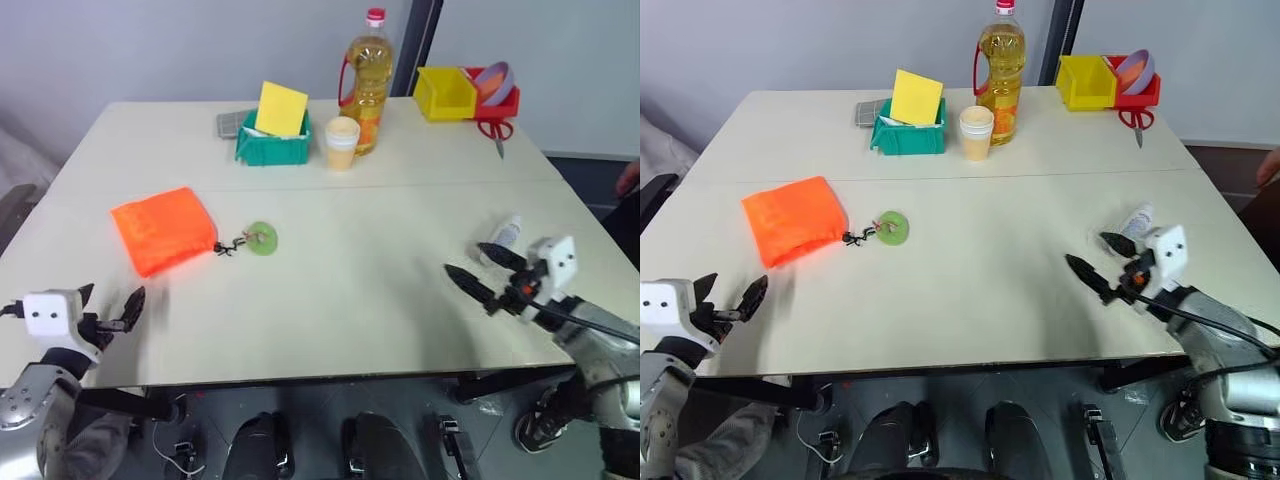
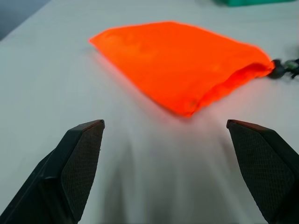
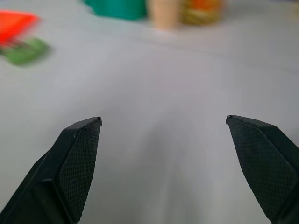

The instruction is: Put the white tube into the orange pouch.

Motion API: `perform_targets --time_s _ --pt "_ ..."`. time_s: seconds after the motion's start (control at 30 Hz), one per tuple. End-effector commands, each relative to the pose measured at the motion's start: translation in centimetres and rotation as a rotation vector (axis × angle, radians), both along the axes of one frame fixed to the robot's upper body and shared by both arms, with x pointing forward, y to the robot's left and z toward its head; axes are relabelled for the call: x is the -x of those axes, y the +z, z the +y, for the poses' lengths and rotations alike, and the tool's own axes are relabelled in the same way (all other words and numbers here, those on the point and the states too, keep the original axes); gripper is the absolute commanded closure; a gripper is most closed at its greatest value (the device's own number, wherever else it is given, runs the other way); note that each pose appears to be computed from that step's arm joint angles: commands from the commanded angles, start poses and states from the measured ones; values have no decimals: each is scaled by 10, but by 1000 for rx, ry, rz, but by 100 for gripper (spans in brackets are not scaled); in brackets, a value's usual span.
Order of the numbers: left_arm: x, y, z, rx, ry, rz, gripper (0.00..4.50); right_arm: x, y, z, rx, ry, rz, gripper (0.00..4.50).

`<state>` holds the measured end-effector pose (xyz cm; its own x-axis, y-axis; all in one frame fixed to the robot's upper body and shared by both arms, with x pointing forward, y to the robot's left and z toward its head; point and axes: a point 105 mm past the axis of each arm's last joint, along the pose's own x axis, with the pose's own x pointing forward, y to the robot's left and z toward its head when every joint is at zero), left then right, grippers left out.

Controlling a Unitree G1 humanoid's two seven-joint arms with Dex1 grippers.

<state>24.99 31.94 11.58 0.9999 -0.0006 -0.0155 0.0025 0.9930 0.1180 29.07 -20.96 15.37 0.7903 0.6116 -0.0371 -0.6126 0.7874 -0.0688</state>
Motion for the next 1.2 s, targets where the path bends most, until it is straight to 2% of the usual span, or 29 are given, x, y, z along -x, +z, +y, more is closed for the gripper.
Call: perform_targets --time_s 0.03,0.2,0.33,0.43,0.77,1.2 --pt "-9 28 -15 -173 -80 -77 0 5 11 43 -10 129 -34 6" --pt "-30 36 -23 -527 -114 -50 0 6 6 88 -62 220 -30 6" --pt "-48 44 -24 -663 -69 -69 0 9 2 104 -97 257 -24 6" --pt "-55 38 -30 -744 -104 -48 0 10 3 110 -112 270 -31 6" --pt "-75 22 -47 -817 -187 -23 0 16 1 127 -146 292 -38 6" --pt "-95 24 -24 -919 -56 -11 0 14 3 128 -146 282 -50 6"
